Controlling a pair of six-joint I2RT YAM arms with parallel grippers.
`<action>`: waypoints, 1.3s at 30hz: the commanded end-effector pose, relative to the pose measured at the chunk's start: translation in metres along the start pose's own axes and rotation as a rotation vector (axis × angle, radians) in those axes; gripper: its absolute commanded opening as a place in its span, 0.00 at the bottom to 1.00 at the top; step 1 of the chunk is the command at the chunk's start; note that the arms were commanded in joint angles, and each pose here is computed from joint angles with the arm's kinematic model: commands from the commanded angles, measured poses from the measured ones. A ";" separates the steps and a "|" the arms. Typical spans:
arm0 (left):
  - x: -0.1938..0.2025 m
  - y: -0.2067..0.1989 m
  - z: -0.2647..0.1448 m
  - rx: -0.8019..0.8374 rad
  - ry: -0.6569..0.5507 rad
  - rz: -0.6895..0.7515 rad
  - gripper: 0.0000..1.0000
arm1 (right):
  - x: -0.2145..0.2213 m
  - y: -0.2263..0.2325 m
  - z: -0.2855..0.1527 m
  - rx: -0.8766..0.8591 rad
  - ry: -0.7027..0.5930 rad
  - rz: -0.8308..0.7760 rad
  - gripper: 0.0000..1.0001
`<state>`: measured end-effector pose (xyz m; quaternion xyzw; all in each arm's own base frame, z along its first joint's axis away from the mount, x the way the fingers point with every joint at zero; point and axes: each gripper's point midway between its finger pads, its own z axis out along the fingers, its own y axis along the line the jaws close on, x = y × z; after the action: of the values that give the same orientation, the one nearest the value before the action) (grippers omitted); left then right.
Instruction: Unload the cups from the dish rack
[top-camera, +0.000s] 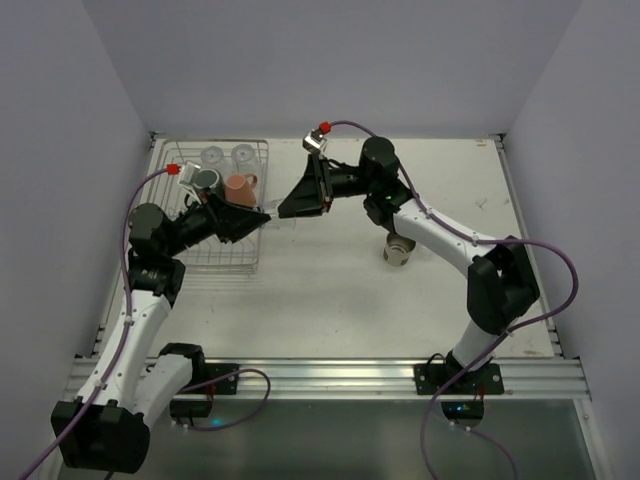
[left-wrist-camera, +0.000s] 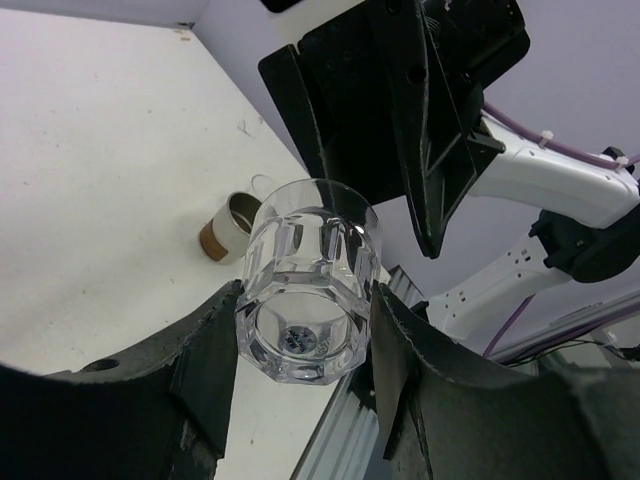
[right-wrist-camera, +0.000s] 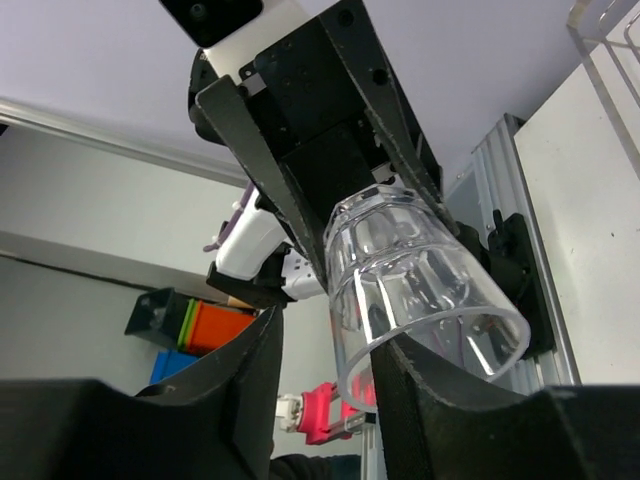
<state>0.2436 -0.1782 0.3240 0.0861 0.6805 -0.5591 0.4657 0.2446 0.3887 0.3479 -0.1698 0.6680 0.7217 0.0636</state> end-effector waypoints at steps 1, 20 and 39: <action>0.008 0.001 0.005 0.027 0.017 -0.007 0.00 | -0.005 0.024 0.003 -0.059 -0.022 -0.057 0.41; -0.014 0.057 -0.006 -0.387 -0.051 0.067 1.00 | -0.021 -0.043 -0.075 0.319 -0.239 -0.035 0.00; -0.004 0.150 -0.025 -0.774 -0.008 0.041 1.00 | 0.019 -0.150 -0.330 1.727 -0.489 -0.030 0.00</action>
<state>0.3206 -0.1057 0.2163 -0.0953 0.8432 -0.2671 0.4568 0.3299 0.1221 0.1816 0.0804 0.9441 0.1039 0.3024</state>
